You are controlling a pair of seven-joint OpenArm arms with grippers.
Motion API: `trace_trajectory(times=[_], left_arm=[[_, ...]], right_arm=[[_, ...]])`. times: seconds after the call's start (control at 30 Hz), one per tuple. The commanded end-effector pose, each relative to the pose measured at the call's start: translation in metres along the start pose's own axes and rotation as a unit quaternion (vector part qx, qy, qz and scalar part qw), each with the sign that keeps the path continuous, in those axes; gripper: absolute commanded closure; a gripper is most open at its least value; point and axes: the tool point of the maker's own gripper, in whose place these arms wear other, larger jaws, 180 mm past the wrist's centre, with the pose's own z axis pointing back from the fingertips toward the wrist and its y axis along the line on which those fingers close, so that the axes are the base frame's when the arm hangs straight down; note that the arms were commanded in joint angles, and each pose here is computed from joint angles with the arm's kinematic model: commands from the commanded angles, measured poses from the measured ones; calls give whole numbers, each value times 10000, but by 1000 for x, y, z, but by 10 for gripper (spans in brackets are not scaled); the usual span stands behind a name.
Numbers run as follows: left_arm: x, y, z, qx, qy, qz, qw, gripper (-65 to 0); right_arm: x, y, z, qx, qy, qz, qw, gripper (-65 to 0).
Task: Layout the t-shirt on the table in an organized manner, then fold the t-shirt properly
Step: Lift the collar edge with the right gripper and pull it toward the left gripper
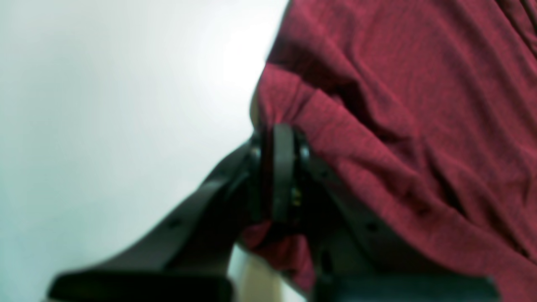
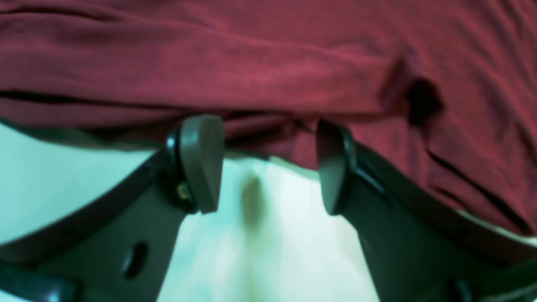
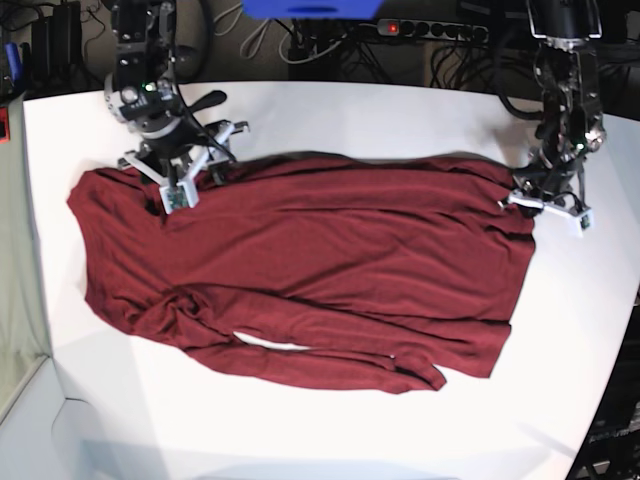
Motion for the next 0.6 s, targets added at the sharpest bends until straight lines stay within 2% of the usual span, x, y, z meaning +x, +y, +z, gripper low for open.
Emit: trace_trajectory(times=[0.0,0.37,0.47,0.57], left_arm=[[8,1,1,25,-60,-22,10000,-1],[17,9,2,89,-127,-127,9998,-1],[17,9,2,89,-127,-127,9998,-1],[17,9,2,85,-134,-121,9998,-1]], right_arm=[[9,-4,0,-40,-170,9,9998,-356],[-8,-7,-17,-4,110,-56,9999,-343],[-7,-6,-17,6,108,-60,9999,-235],[-9,-7,-16,-5,124,-69,9999,-82]])
